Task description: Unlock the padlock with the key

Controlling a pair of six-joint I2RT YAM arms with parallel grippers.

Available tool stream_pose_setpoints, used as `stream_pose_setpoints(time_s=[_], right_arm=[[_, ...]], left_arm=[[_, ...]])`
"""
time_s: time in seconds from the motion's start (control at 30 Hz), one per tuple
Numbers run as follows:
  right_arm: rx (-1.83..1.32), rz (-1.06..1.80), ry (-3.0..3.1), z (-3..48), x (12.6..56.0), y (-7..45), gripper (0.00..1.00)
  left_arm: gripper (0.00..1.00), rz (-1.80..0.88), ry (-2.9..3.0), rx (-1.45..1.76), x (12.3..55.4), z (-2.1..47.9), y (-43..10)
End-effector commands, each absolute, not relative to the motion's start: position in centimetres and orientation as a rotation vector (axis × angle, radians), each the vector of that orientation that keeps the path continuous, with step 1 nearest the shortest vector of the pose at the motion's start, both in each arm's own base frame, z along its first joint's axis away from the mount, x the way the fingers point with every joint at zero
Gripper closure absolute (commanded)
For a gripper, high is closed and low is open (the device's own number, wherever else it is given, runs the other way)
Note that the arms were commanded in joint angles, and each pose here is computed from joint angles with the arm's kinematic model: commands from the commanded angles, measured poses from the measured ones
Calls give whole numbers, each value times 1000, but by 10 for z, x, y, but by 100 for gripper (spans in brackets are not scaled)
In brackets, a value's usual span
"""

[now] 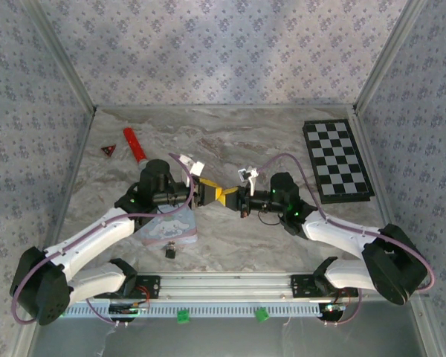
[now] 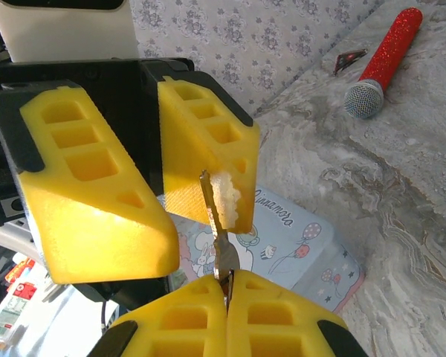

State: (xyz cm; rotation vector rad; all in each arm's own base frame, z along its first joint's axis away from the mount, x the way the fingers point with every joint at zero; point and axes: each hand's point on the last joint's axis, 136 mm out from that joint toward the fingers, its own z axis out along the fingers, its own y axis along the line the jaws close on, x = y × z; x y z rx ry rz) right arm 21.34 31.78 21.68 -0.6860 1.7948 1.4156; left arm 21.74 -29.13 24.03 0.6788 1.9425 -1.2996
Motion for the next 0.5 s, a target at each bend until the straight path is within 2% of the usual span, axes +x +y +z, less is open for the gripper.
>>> stream_pose_setpoints(time_s=[0.0, 0.47], right_arm=[[-705, 1440, 1759, 226, 211, 322, 100], [-662, 1426, 1777, 222, 218, 318, 100]], left_arm=[[70, -1305, 1849, 700, 217, 269, -293], [81, -1300, 1847, 698, 217, 271, -292]])
